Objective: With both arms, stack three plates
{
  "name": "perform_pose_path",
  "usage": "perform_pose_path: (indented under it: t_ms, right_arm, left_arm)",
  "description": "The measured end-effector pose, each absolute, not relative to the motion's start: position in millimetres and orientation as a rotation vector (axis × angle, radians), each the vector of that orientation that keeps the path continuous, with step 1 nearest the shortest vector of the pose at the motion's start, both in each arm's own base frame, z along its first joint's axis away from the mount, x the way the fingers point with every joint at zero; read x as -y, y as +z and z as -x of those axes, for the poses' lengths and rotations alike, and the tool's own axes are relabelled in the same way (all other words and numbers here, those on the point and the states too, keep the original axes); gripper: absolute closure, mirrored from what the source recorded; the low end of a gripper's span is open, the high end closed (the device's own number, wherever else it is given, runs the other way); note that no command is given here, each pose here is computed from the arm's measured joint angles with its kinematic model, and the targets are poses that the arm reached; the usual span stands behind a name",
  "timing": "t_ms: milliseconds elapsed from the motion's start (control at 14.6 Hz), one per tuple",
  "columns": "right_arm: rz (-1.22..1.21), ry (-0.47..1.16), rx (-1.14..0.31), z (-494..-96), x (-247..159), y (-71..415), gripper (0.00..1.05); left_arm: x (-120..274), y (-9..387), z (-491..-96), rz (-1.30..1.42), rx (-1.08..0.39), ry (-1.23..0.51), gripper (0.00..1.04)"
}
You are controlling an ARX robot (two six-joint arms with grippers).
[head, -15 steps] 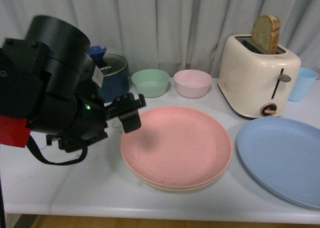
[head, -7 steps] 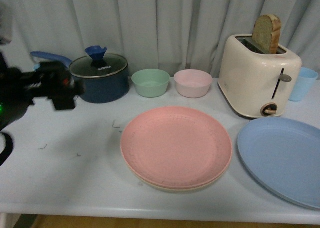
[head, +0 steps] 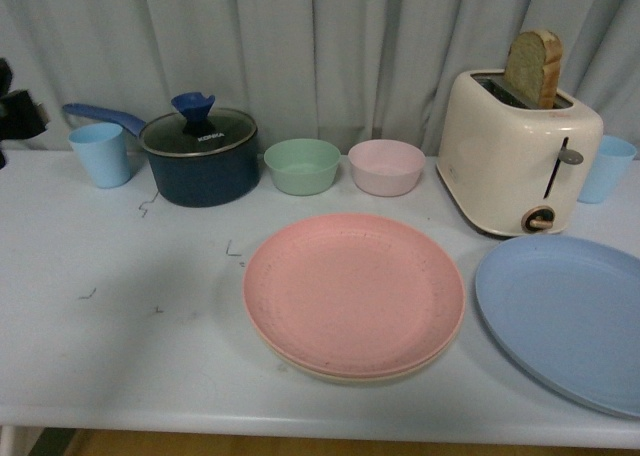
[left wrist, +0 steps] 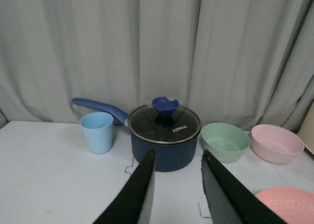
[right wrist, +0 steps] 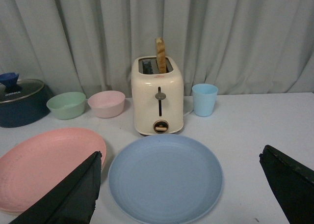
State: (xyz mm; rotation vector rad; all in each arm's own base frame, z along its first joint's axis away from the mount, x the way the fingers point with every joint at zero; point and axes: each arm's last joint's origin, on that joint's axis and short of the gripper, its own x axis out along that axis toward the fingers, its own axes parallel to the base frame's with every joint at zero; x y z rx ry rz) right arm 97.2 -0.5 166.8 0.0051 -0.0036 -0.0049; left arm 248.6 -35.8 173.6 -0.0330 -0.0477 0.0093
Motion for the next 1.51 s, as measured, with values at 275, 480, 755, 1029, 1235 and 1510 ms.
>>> perform_pose_path:
  t_ms: [275,480,755,1029,1235,1510]
  right_arm:
    - [-0.005,-0.005,0.004,-97.2,0.5,166.8,0.06]
    - [-0.005,-0.005,0.004,-97.2,0.5,166.8,0.06]
    - [-0.005,-0.005,0.004,-97.2,0.5,166.8,0.06]
    - [-0.005,-0.005,0.004,-97.2,0.5,166.8,0.06]
    - [-0.005,-0.005,0.004,-97.2,0.5,166.8,0.06]
    - [-0.005,-0.005,0.004,-97.2,0.5,166.8,0.06]
  left_arm:
    - [27.0,155.3,-222.2,0.011,-0.049,-0.006,1.03]
    - [18.1,163.3,-206.1,0.015,-0.007,0.011,1.03]
    - [14.0,160.6,-187.4,0.013,-0.025,-0.003,1.03]
    - [0.3,161.9,-156.1,0.015,-0.020,-0.002,1.03]
    - [0.2,163.6,-140.1,0.015,-0.015,-0.001,1.03]
    - [0.2,168.6,-128.9,0.015,0.004,-0.002,1.03]
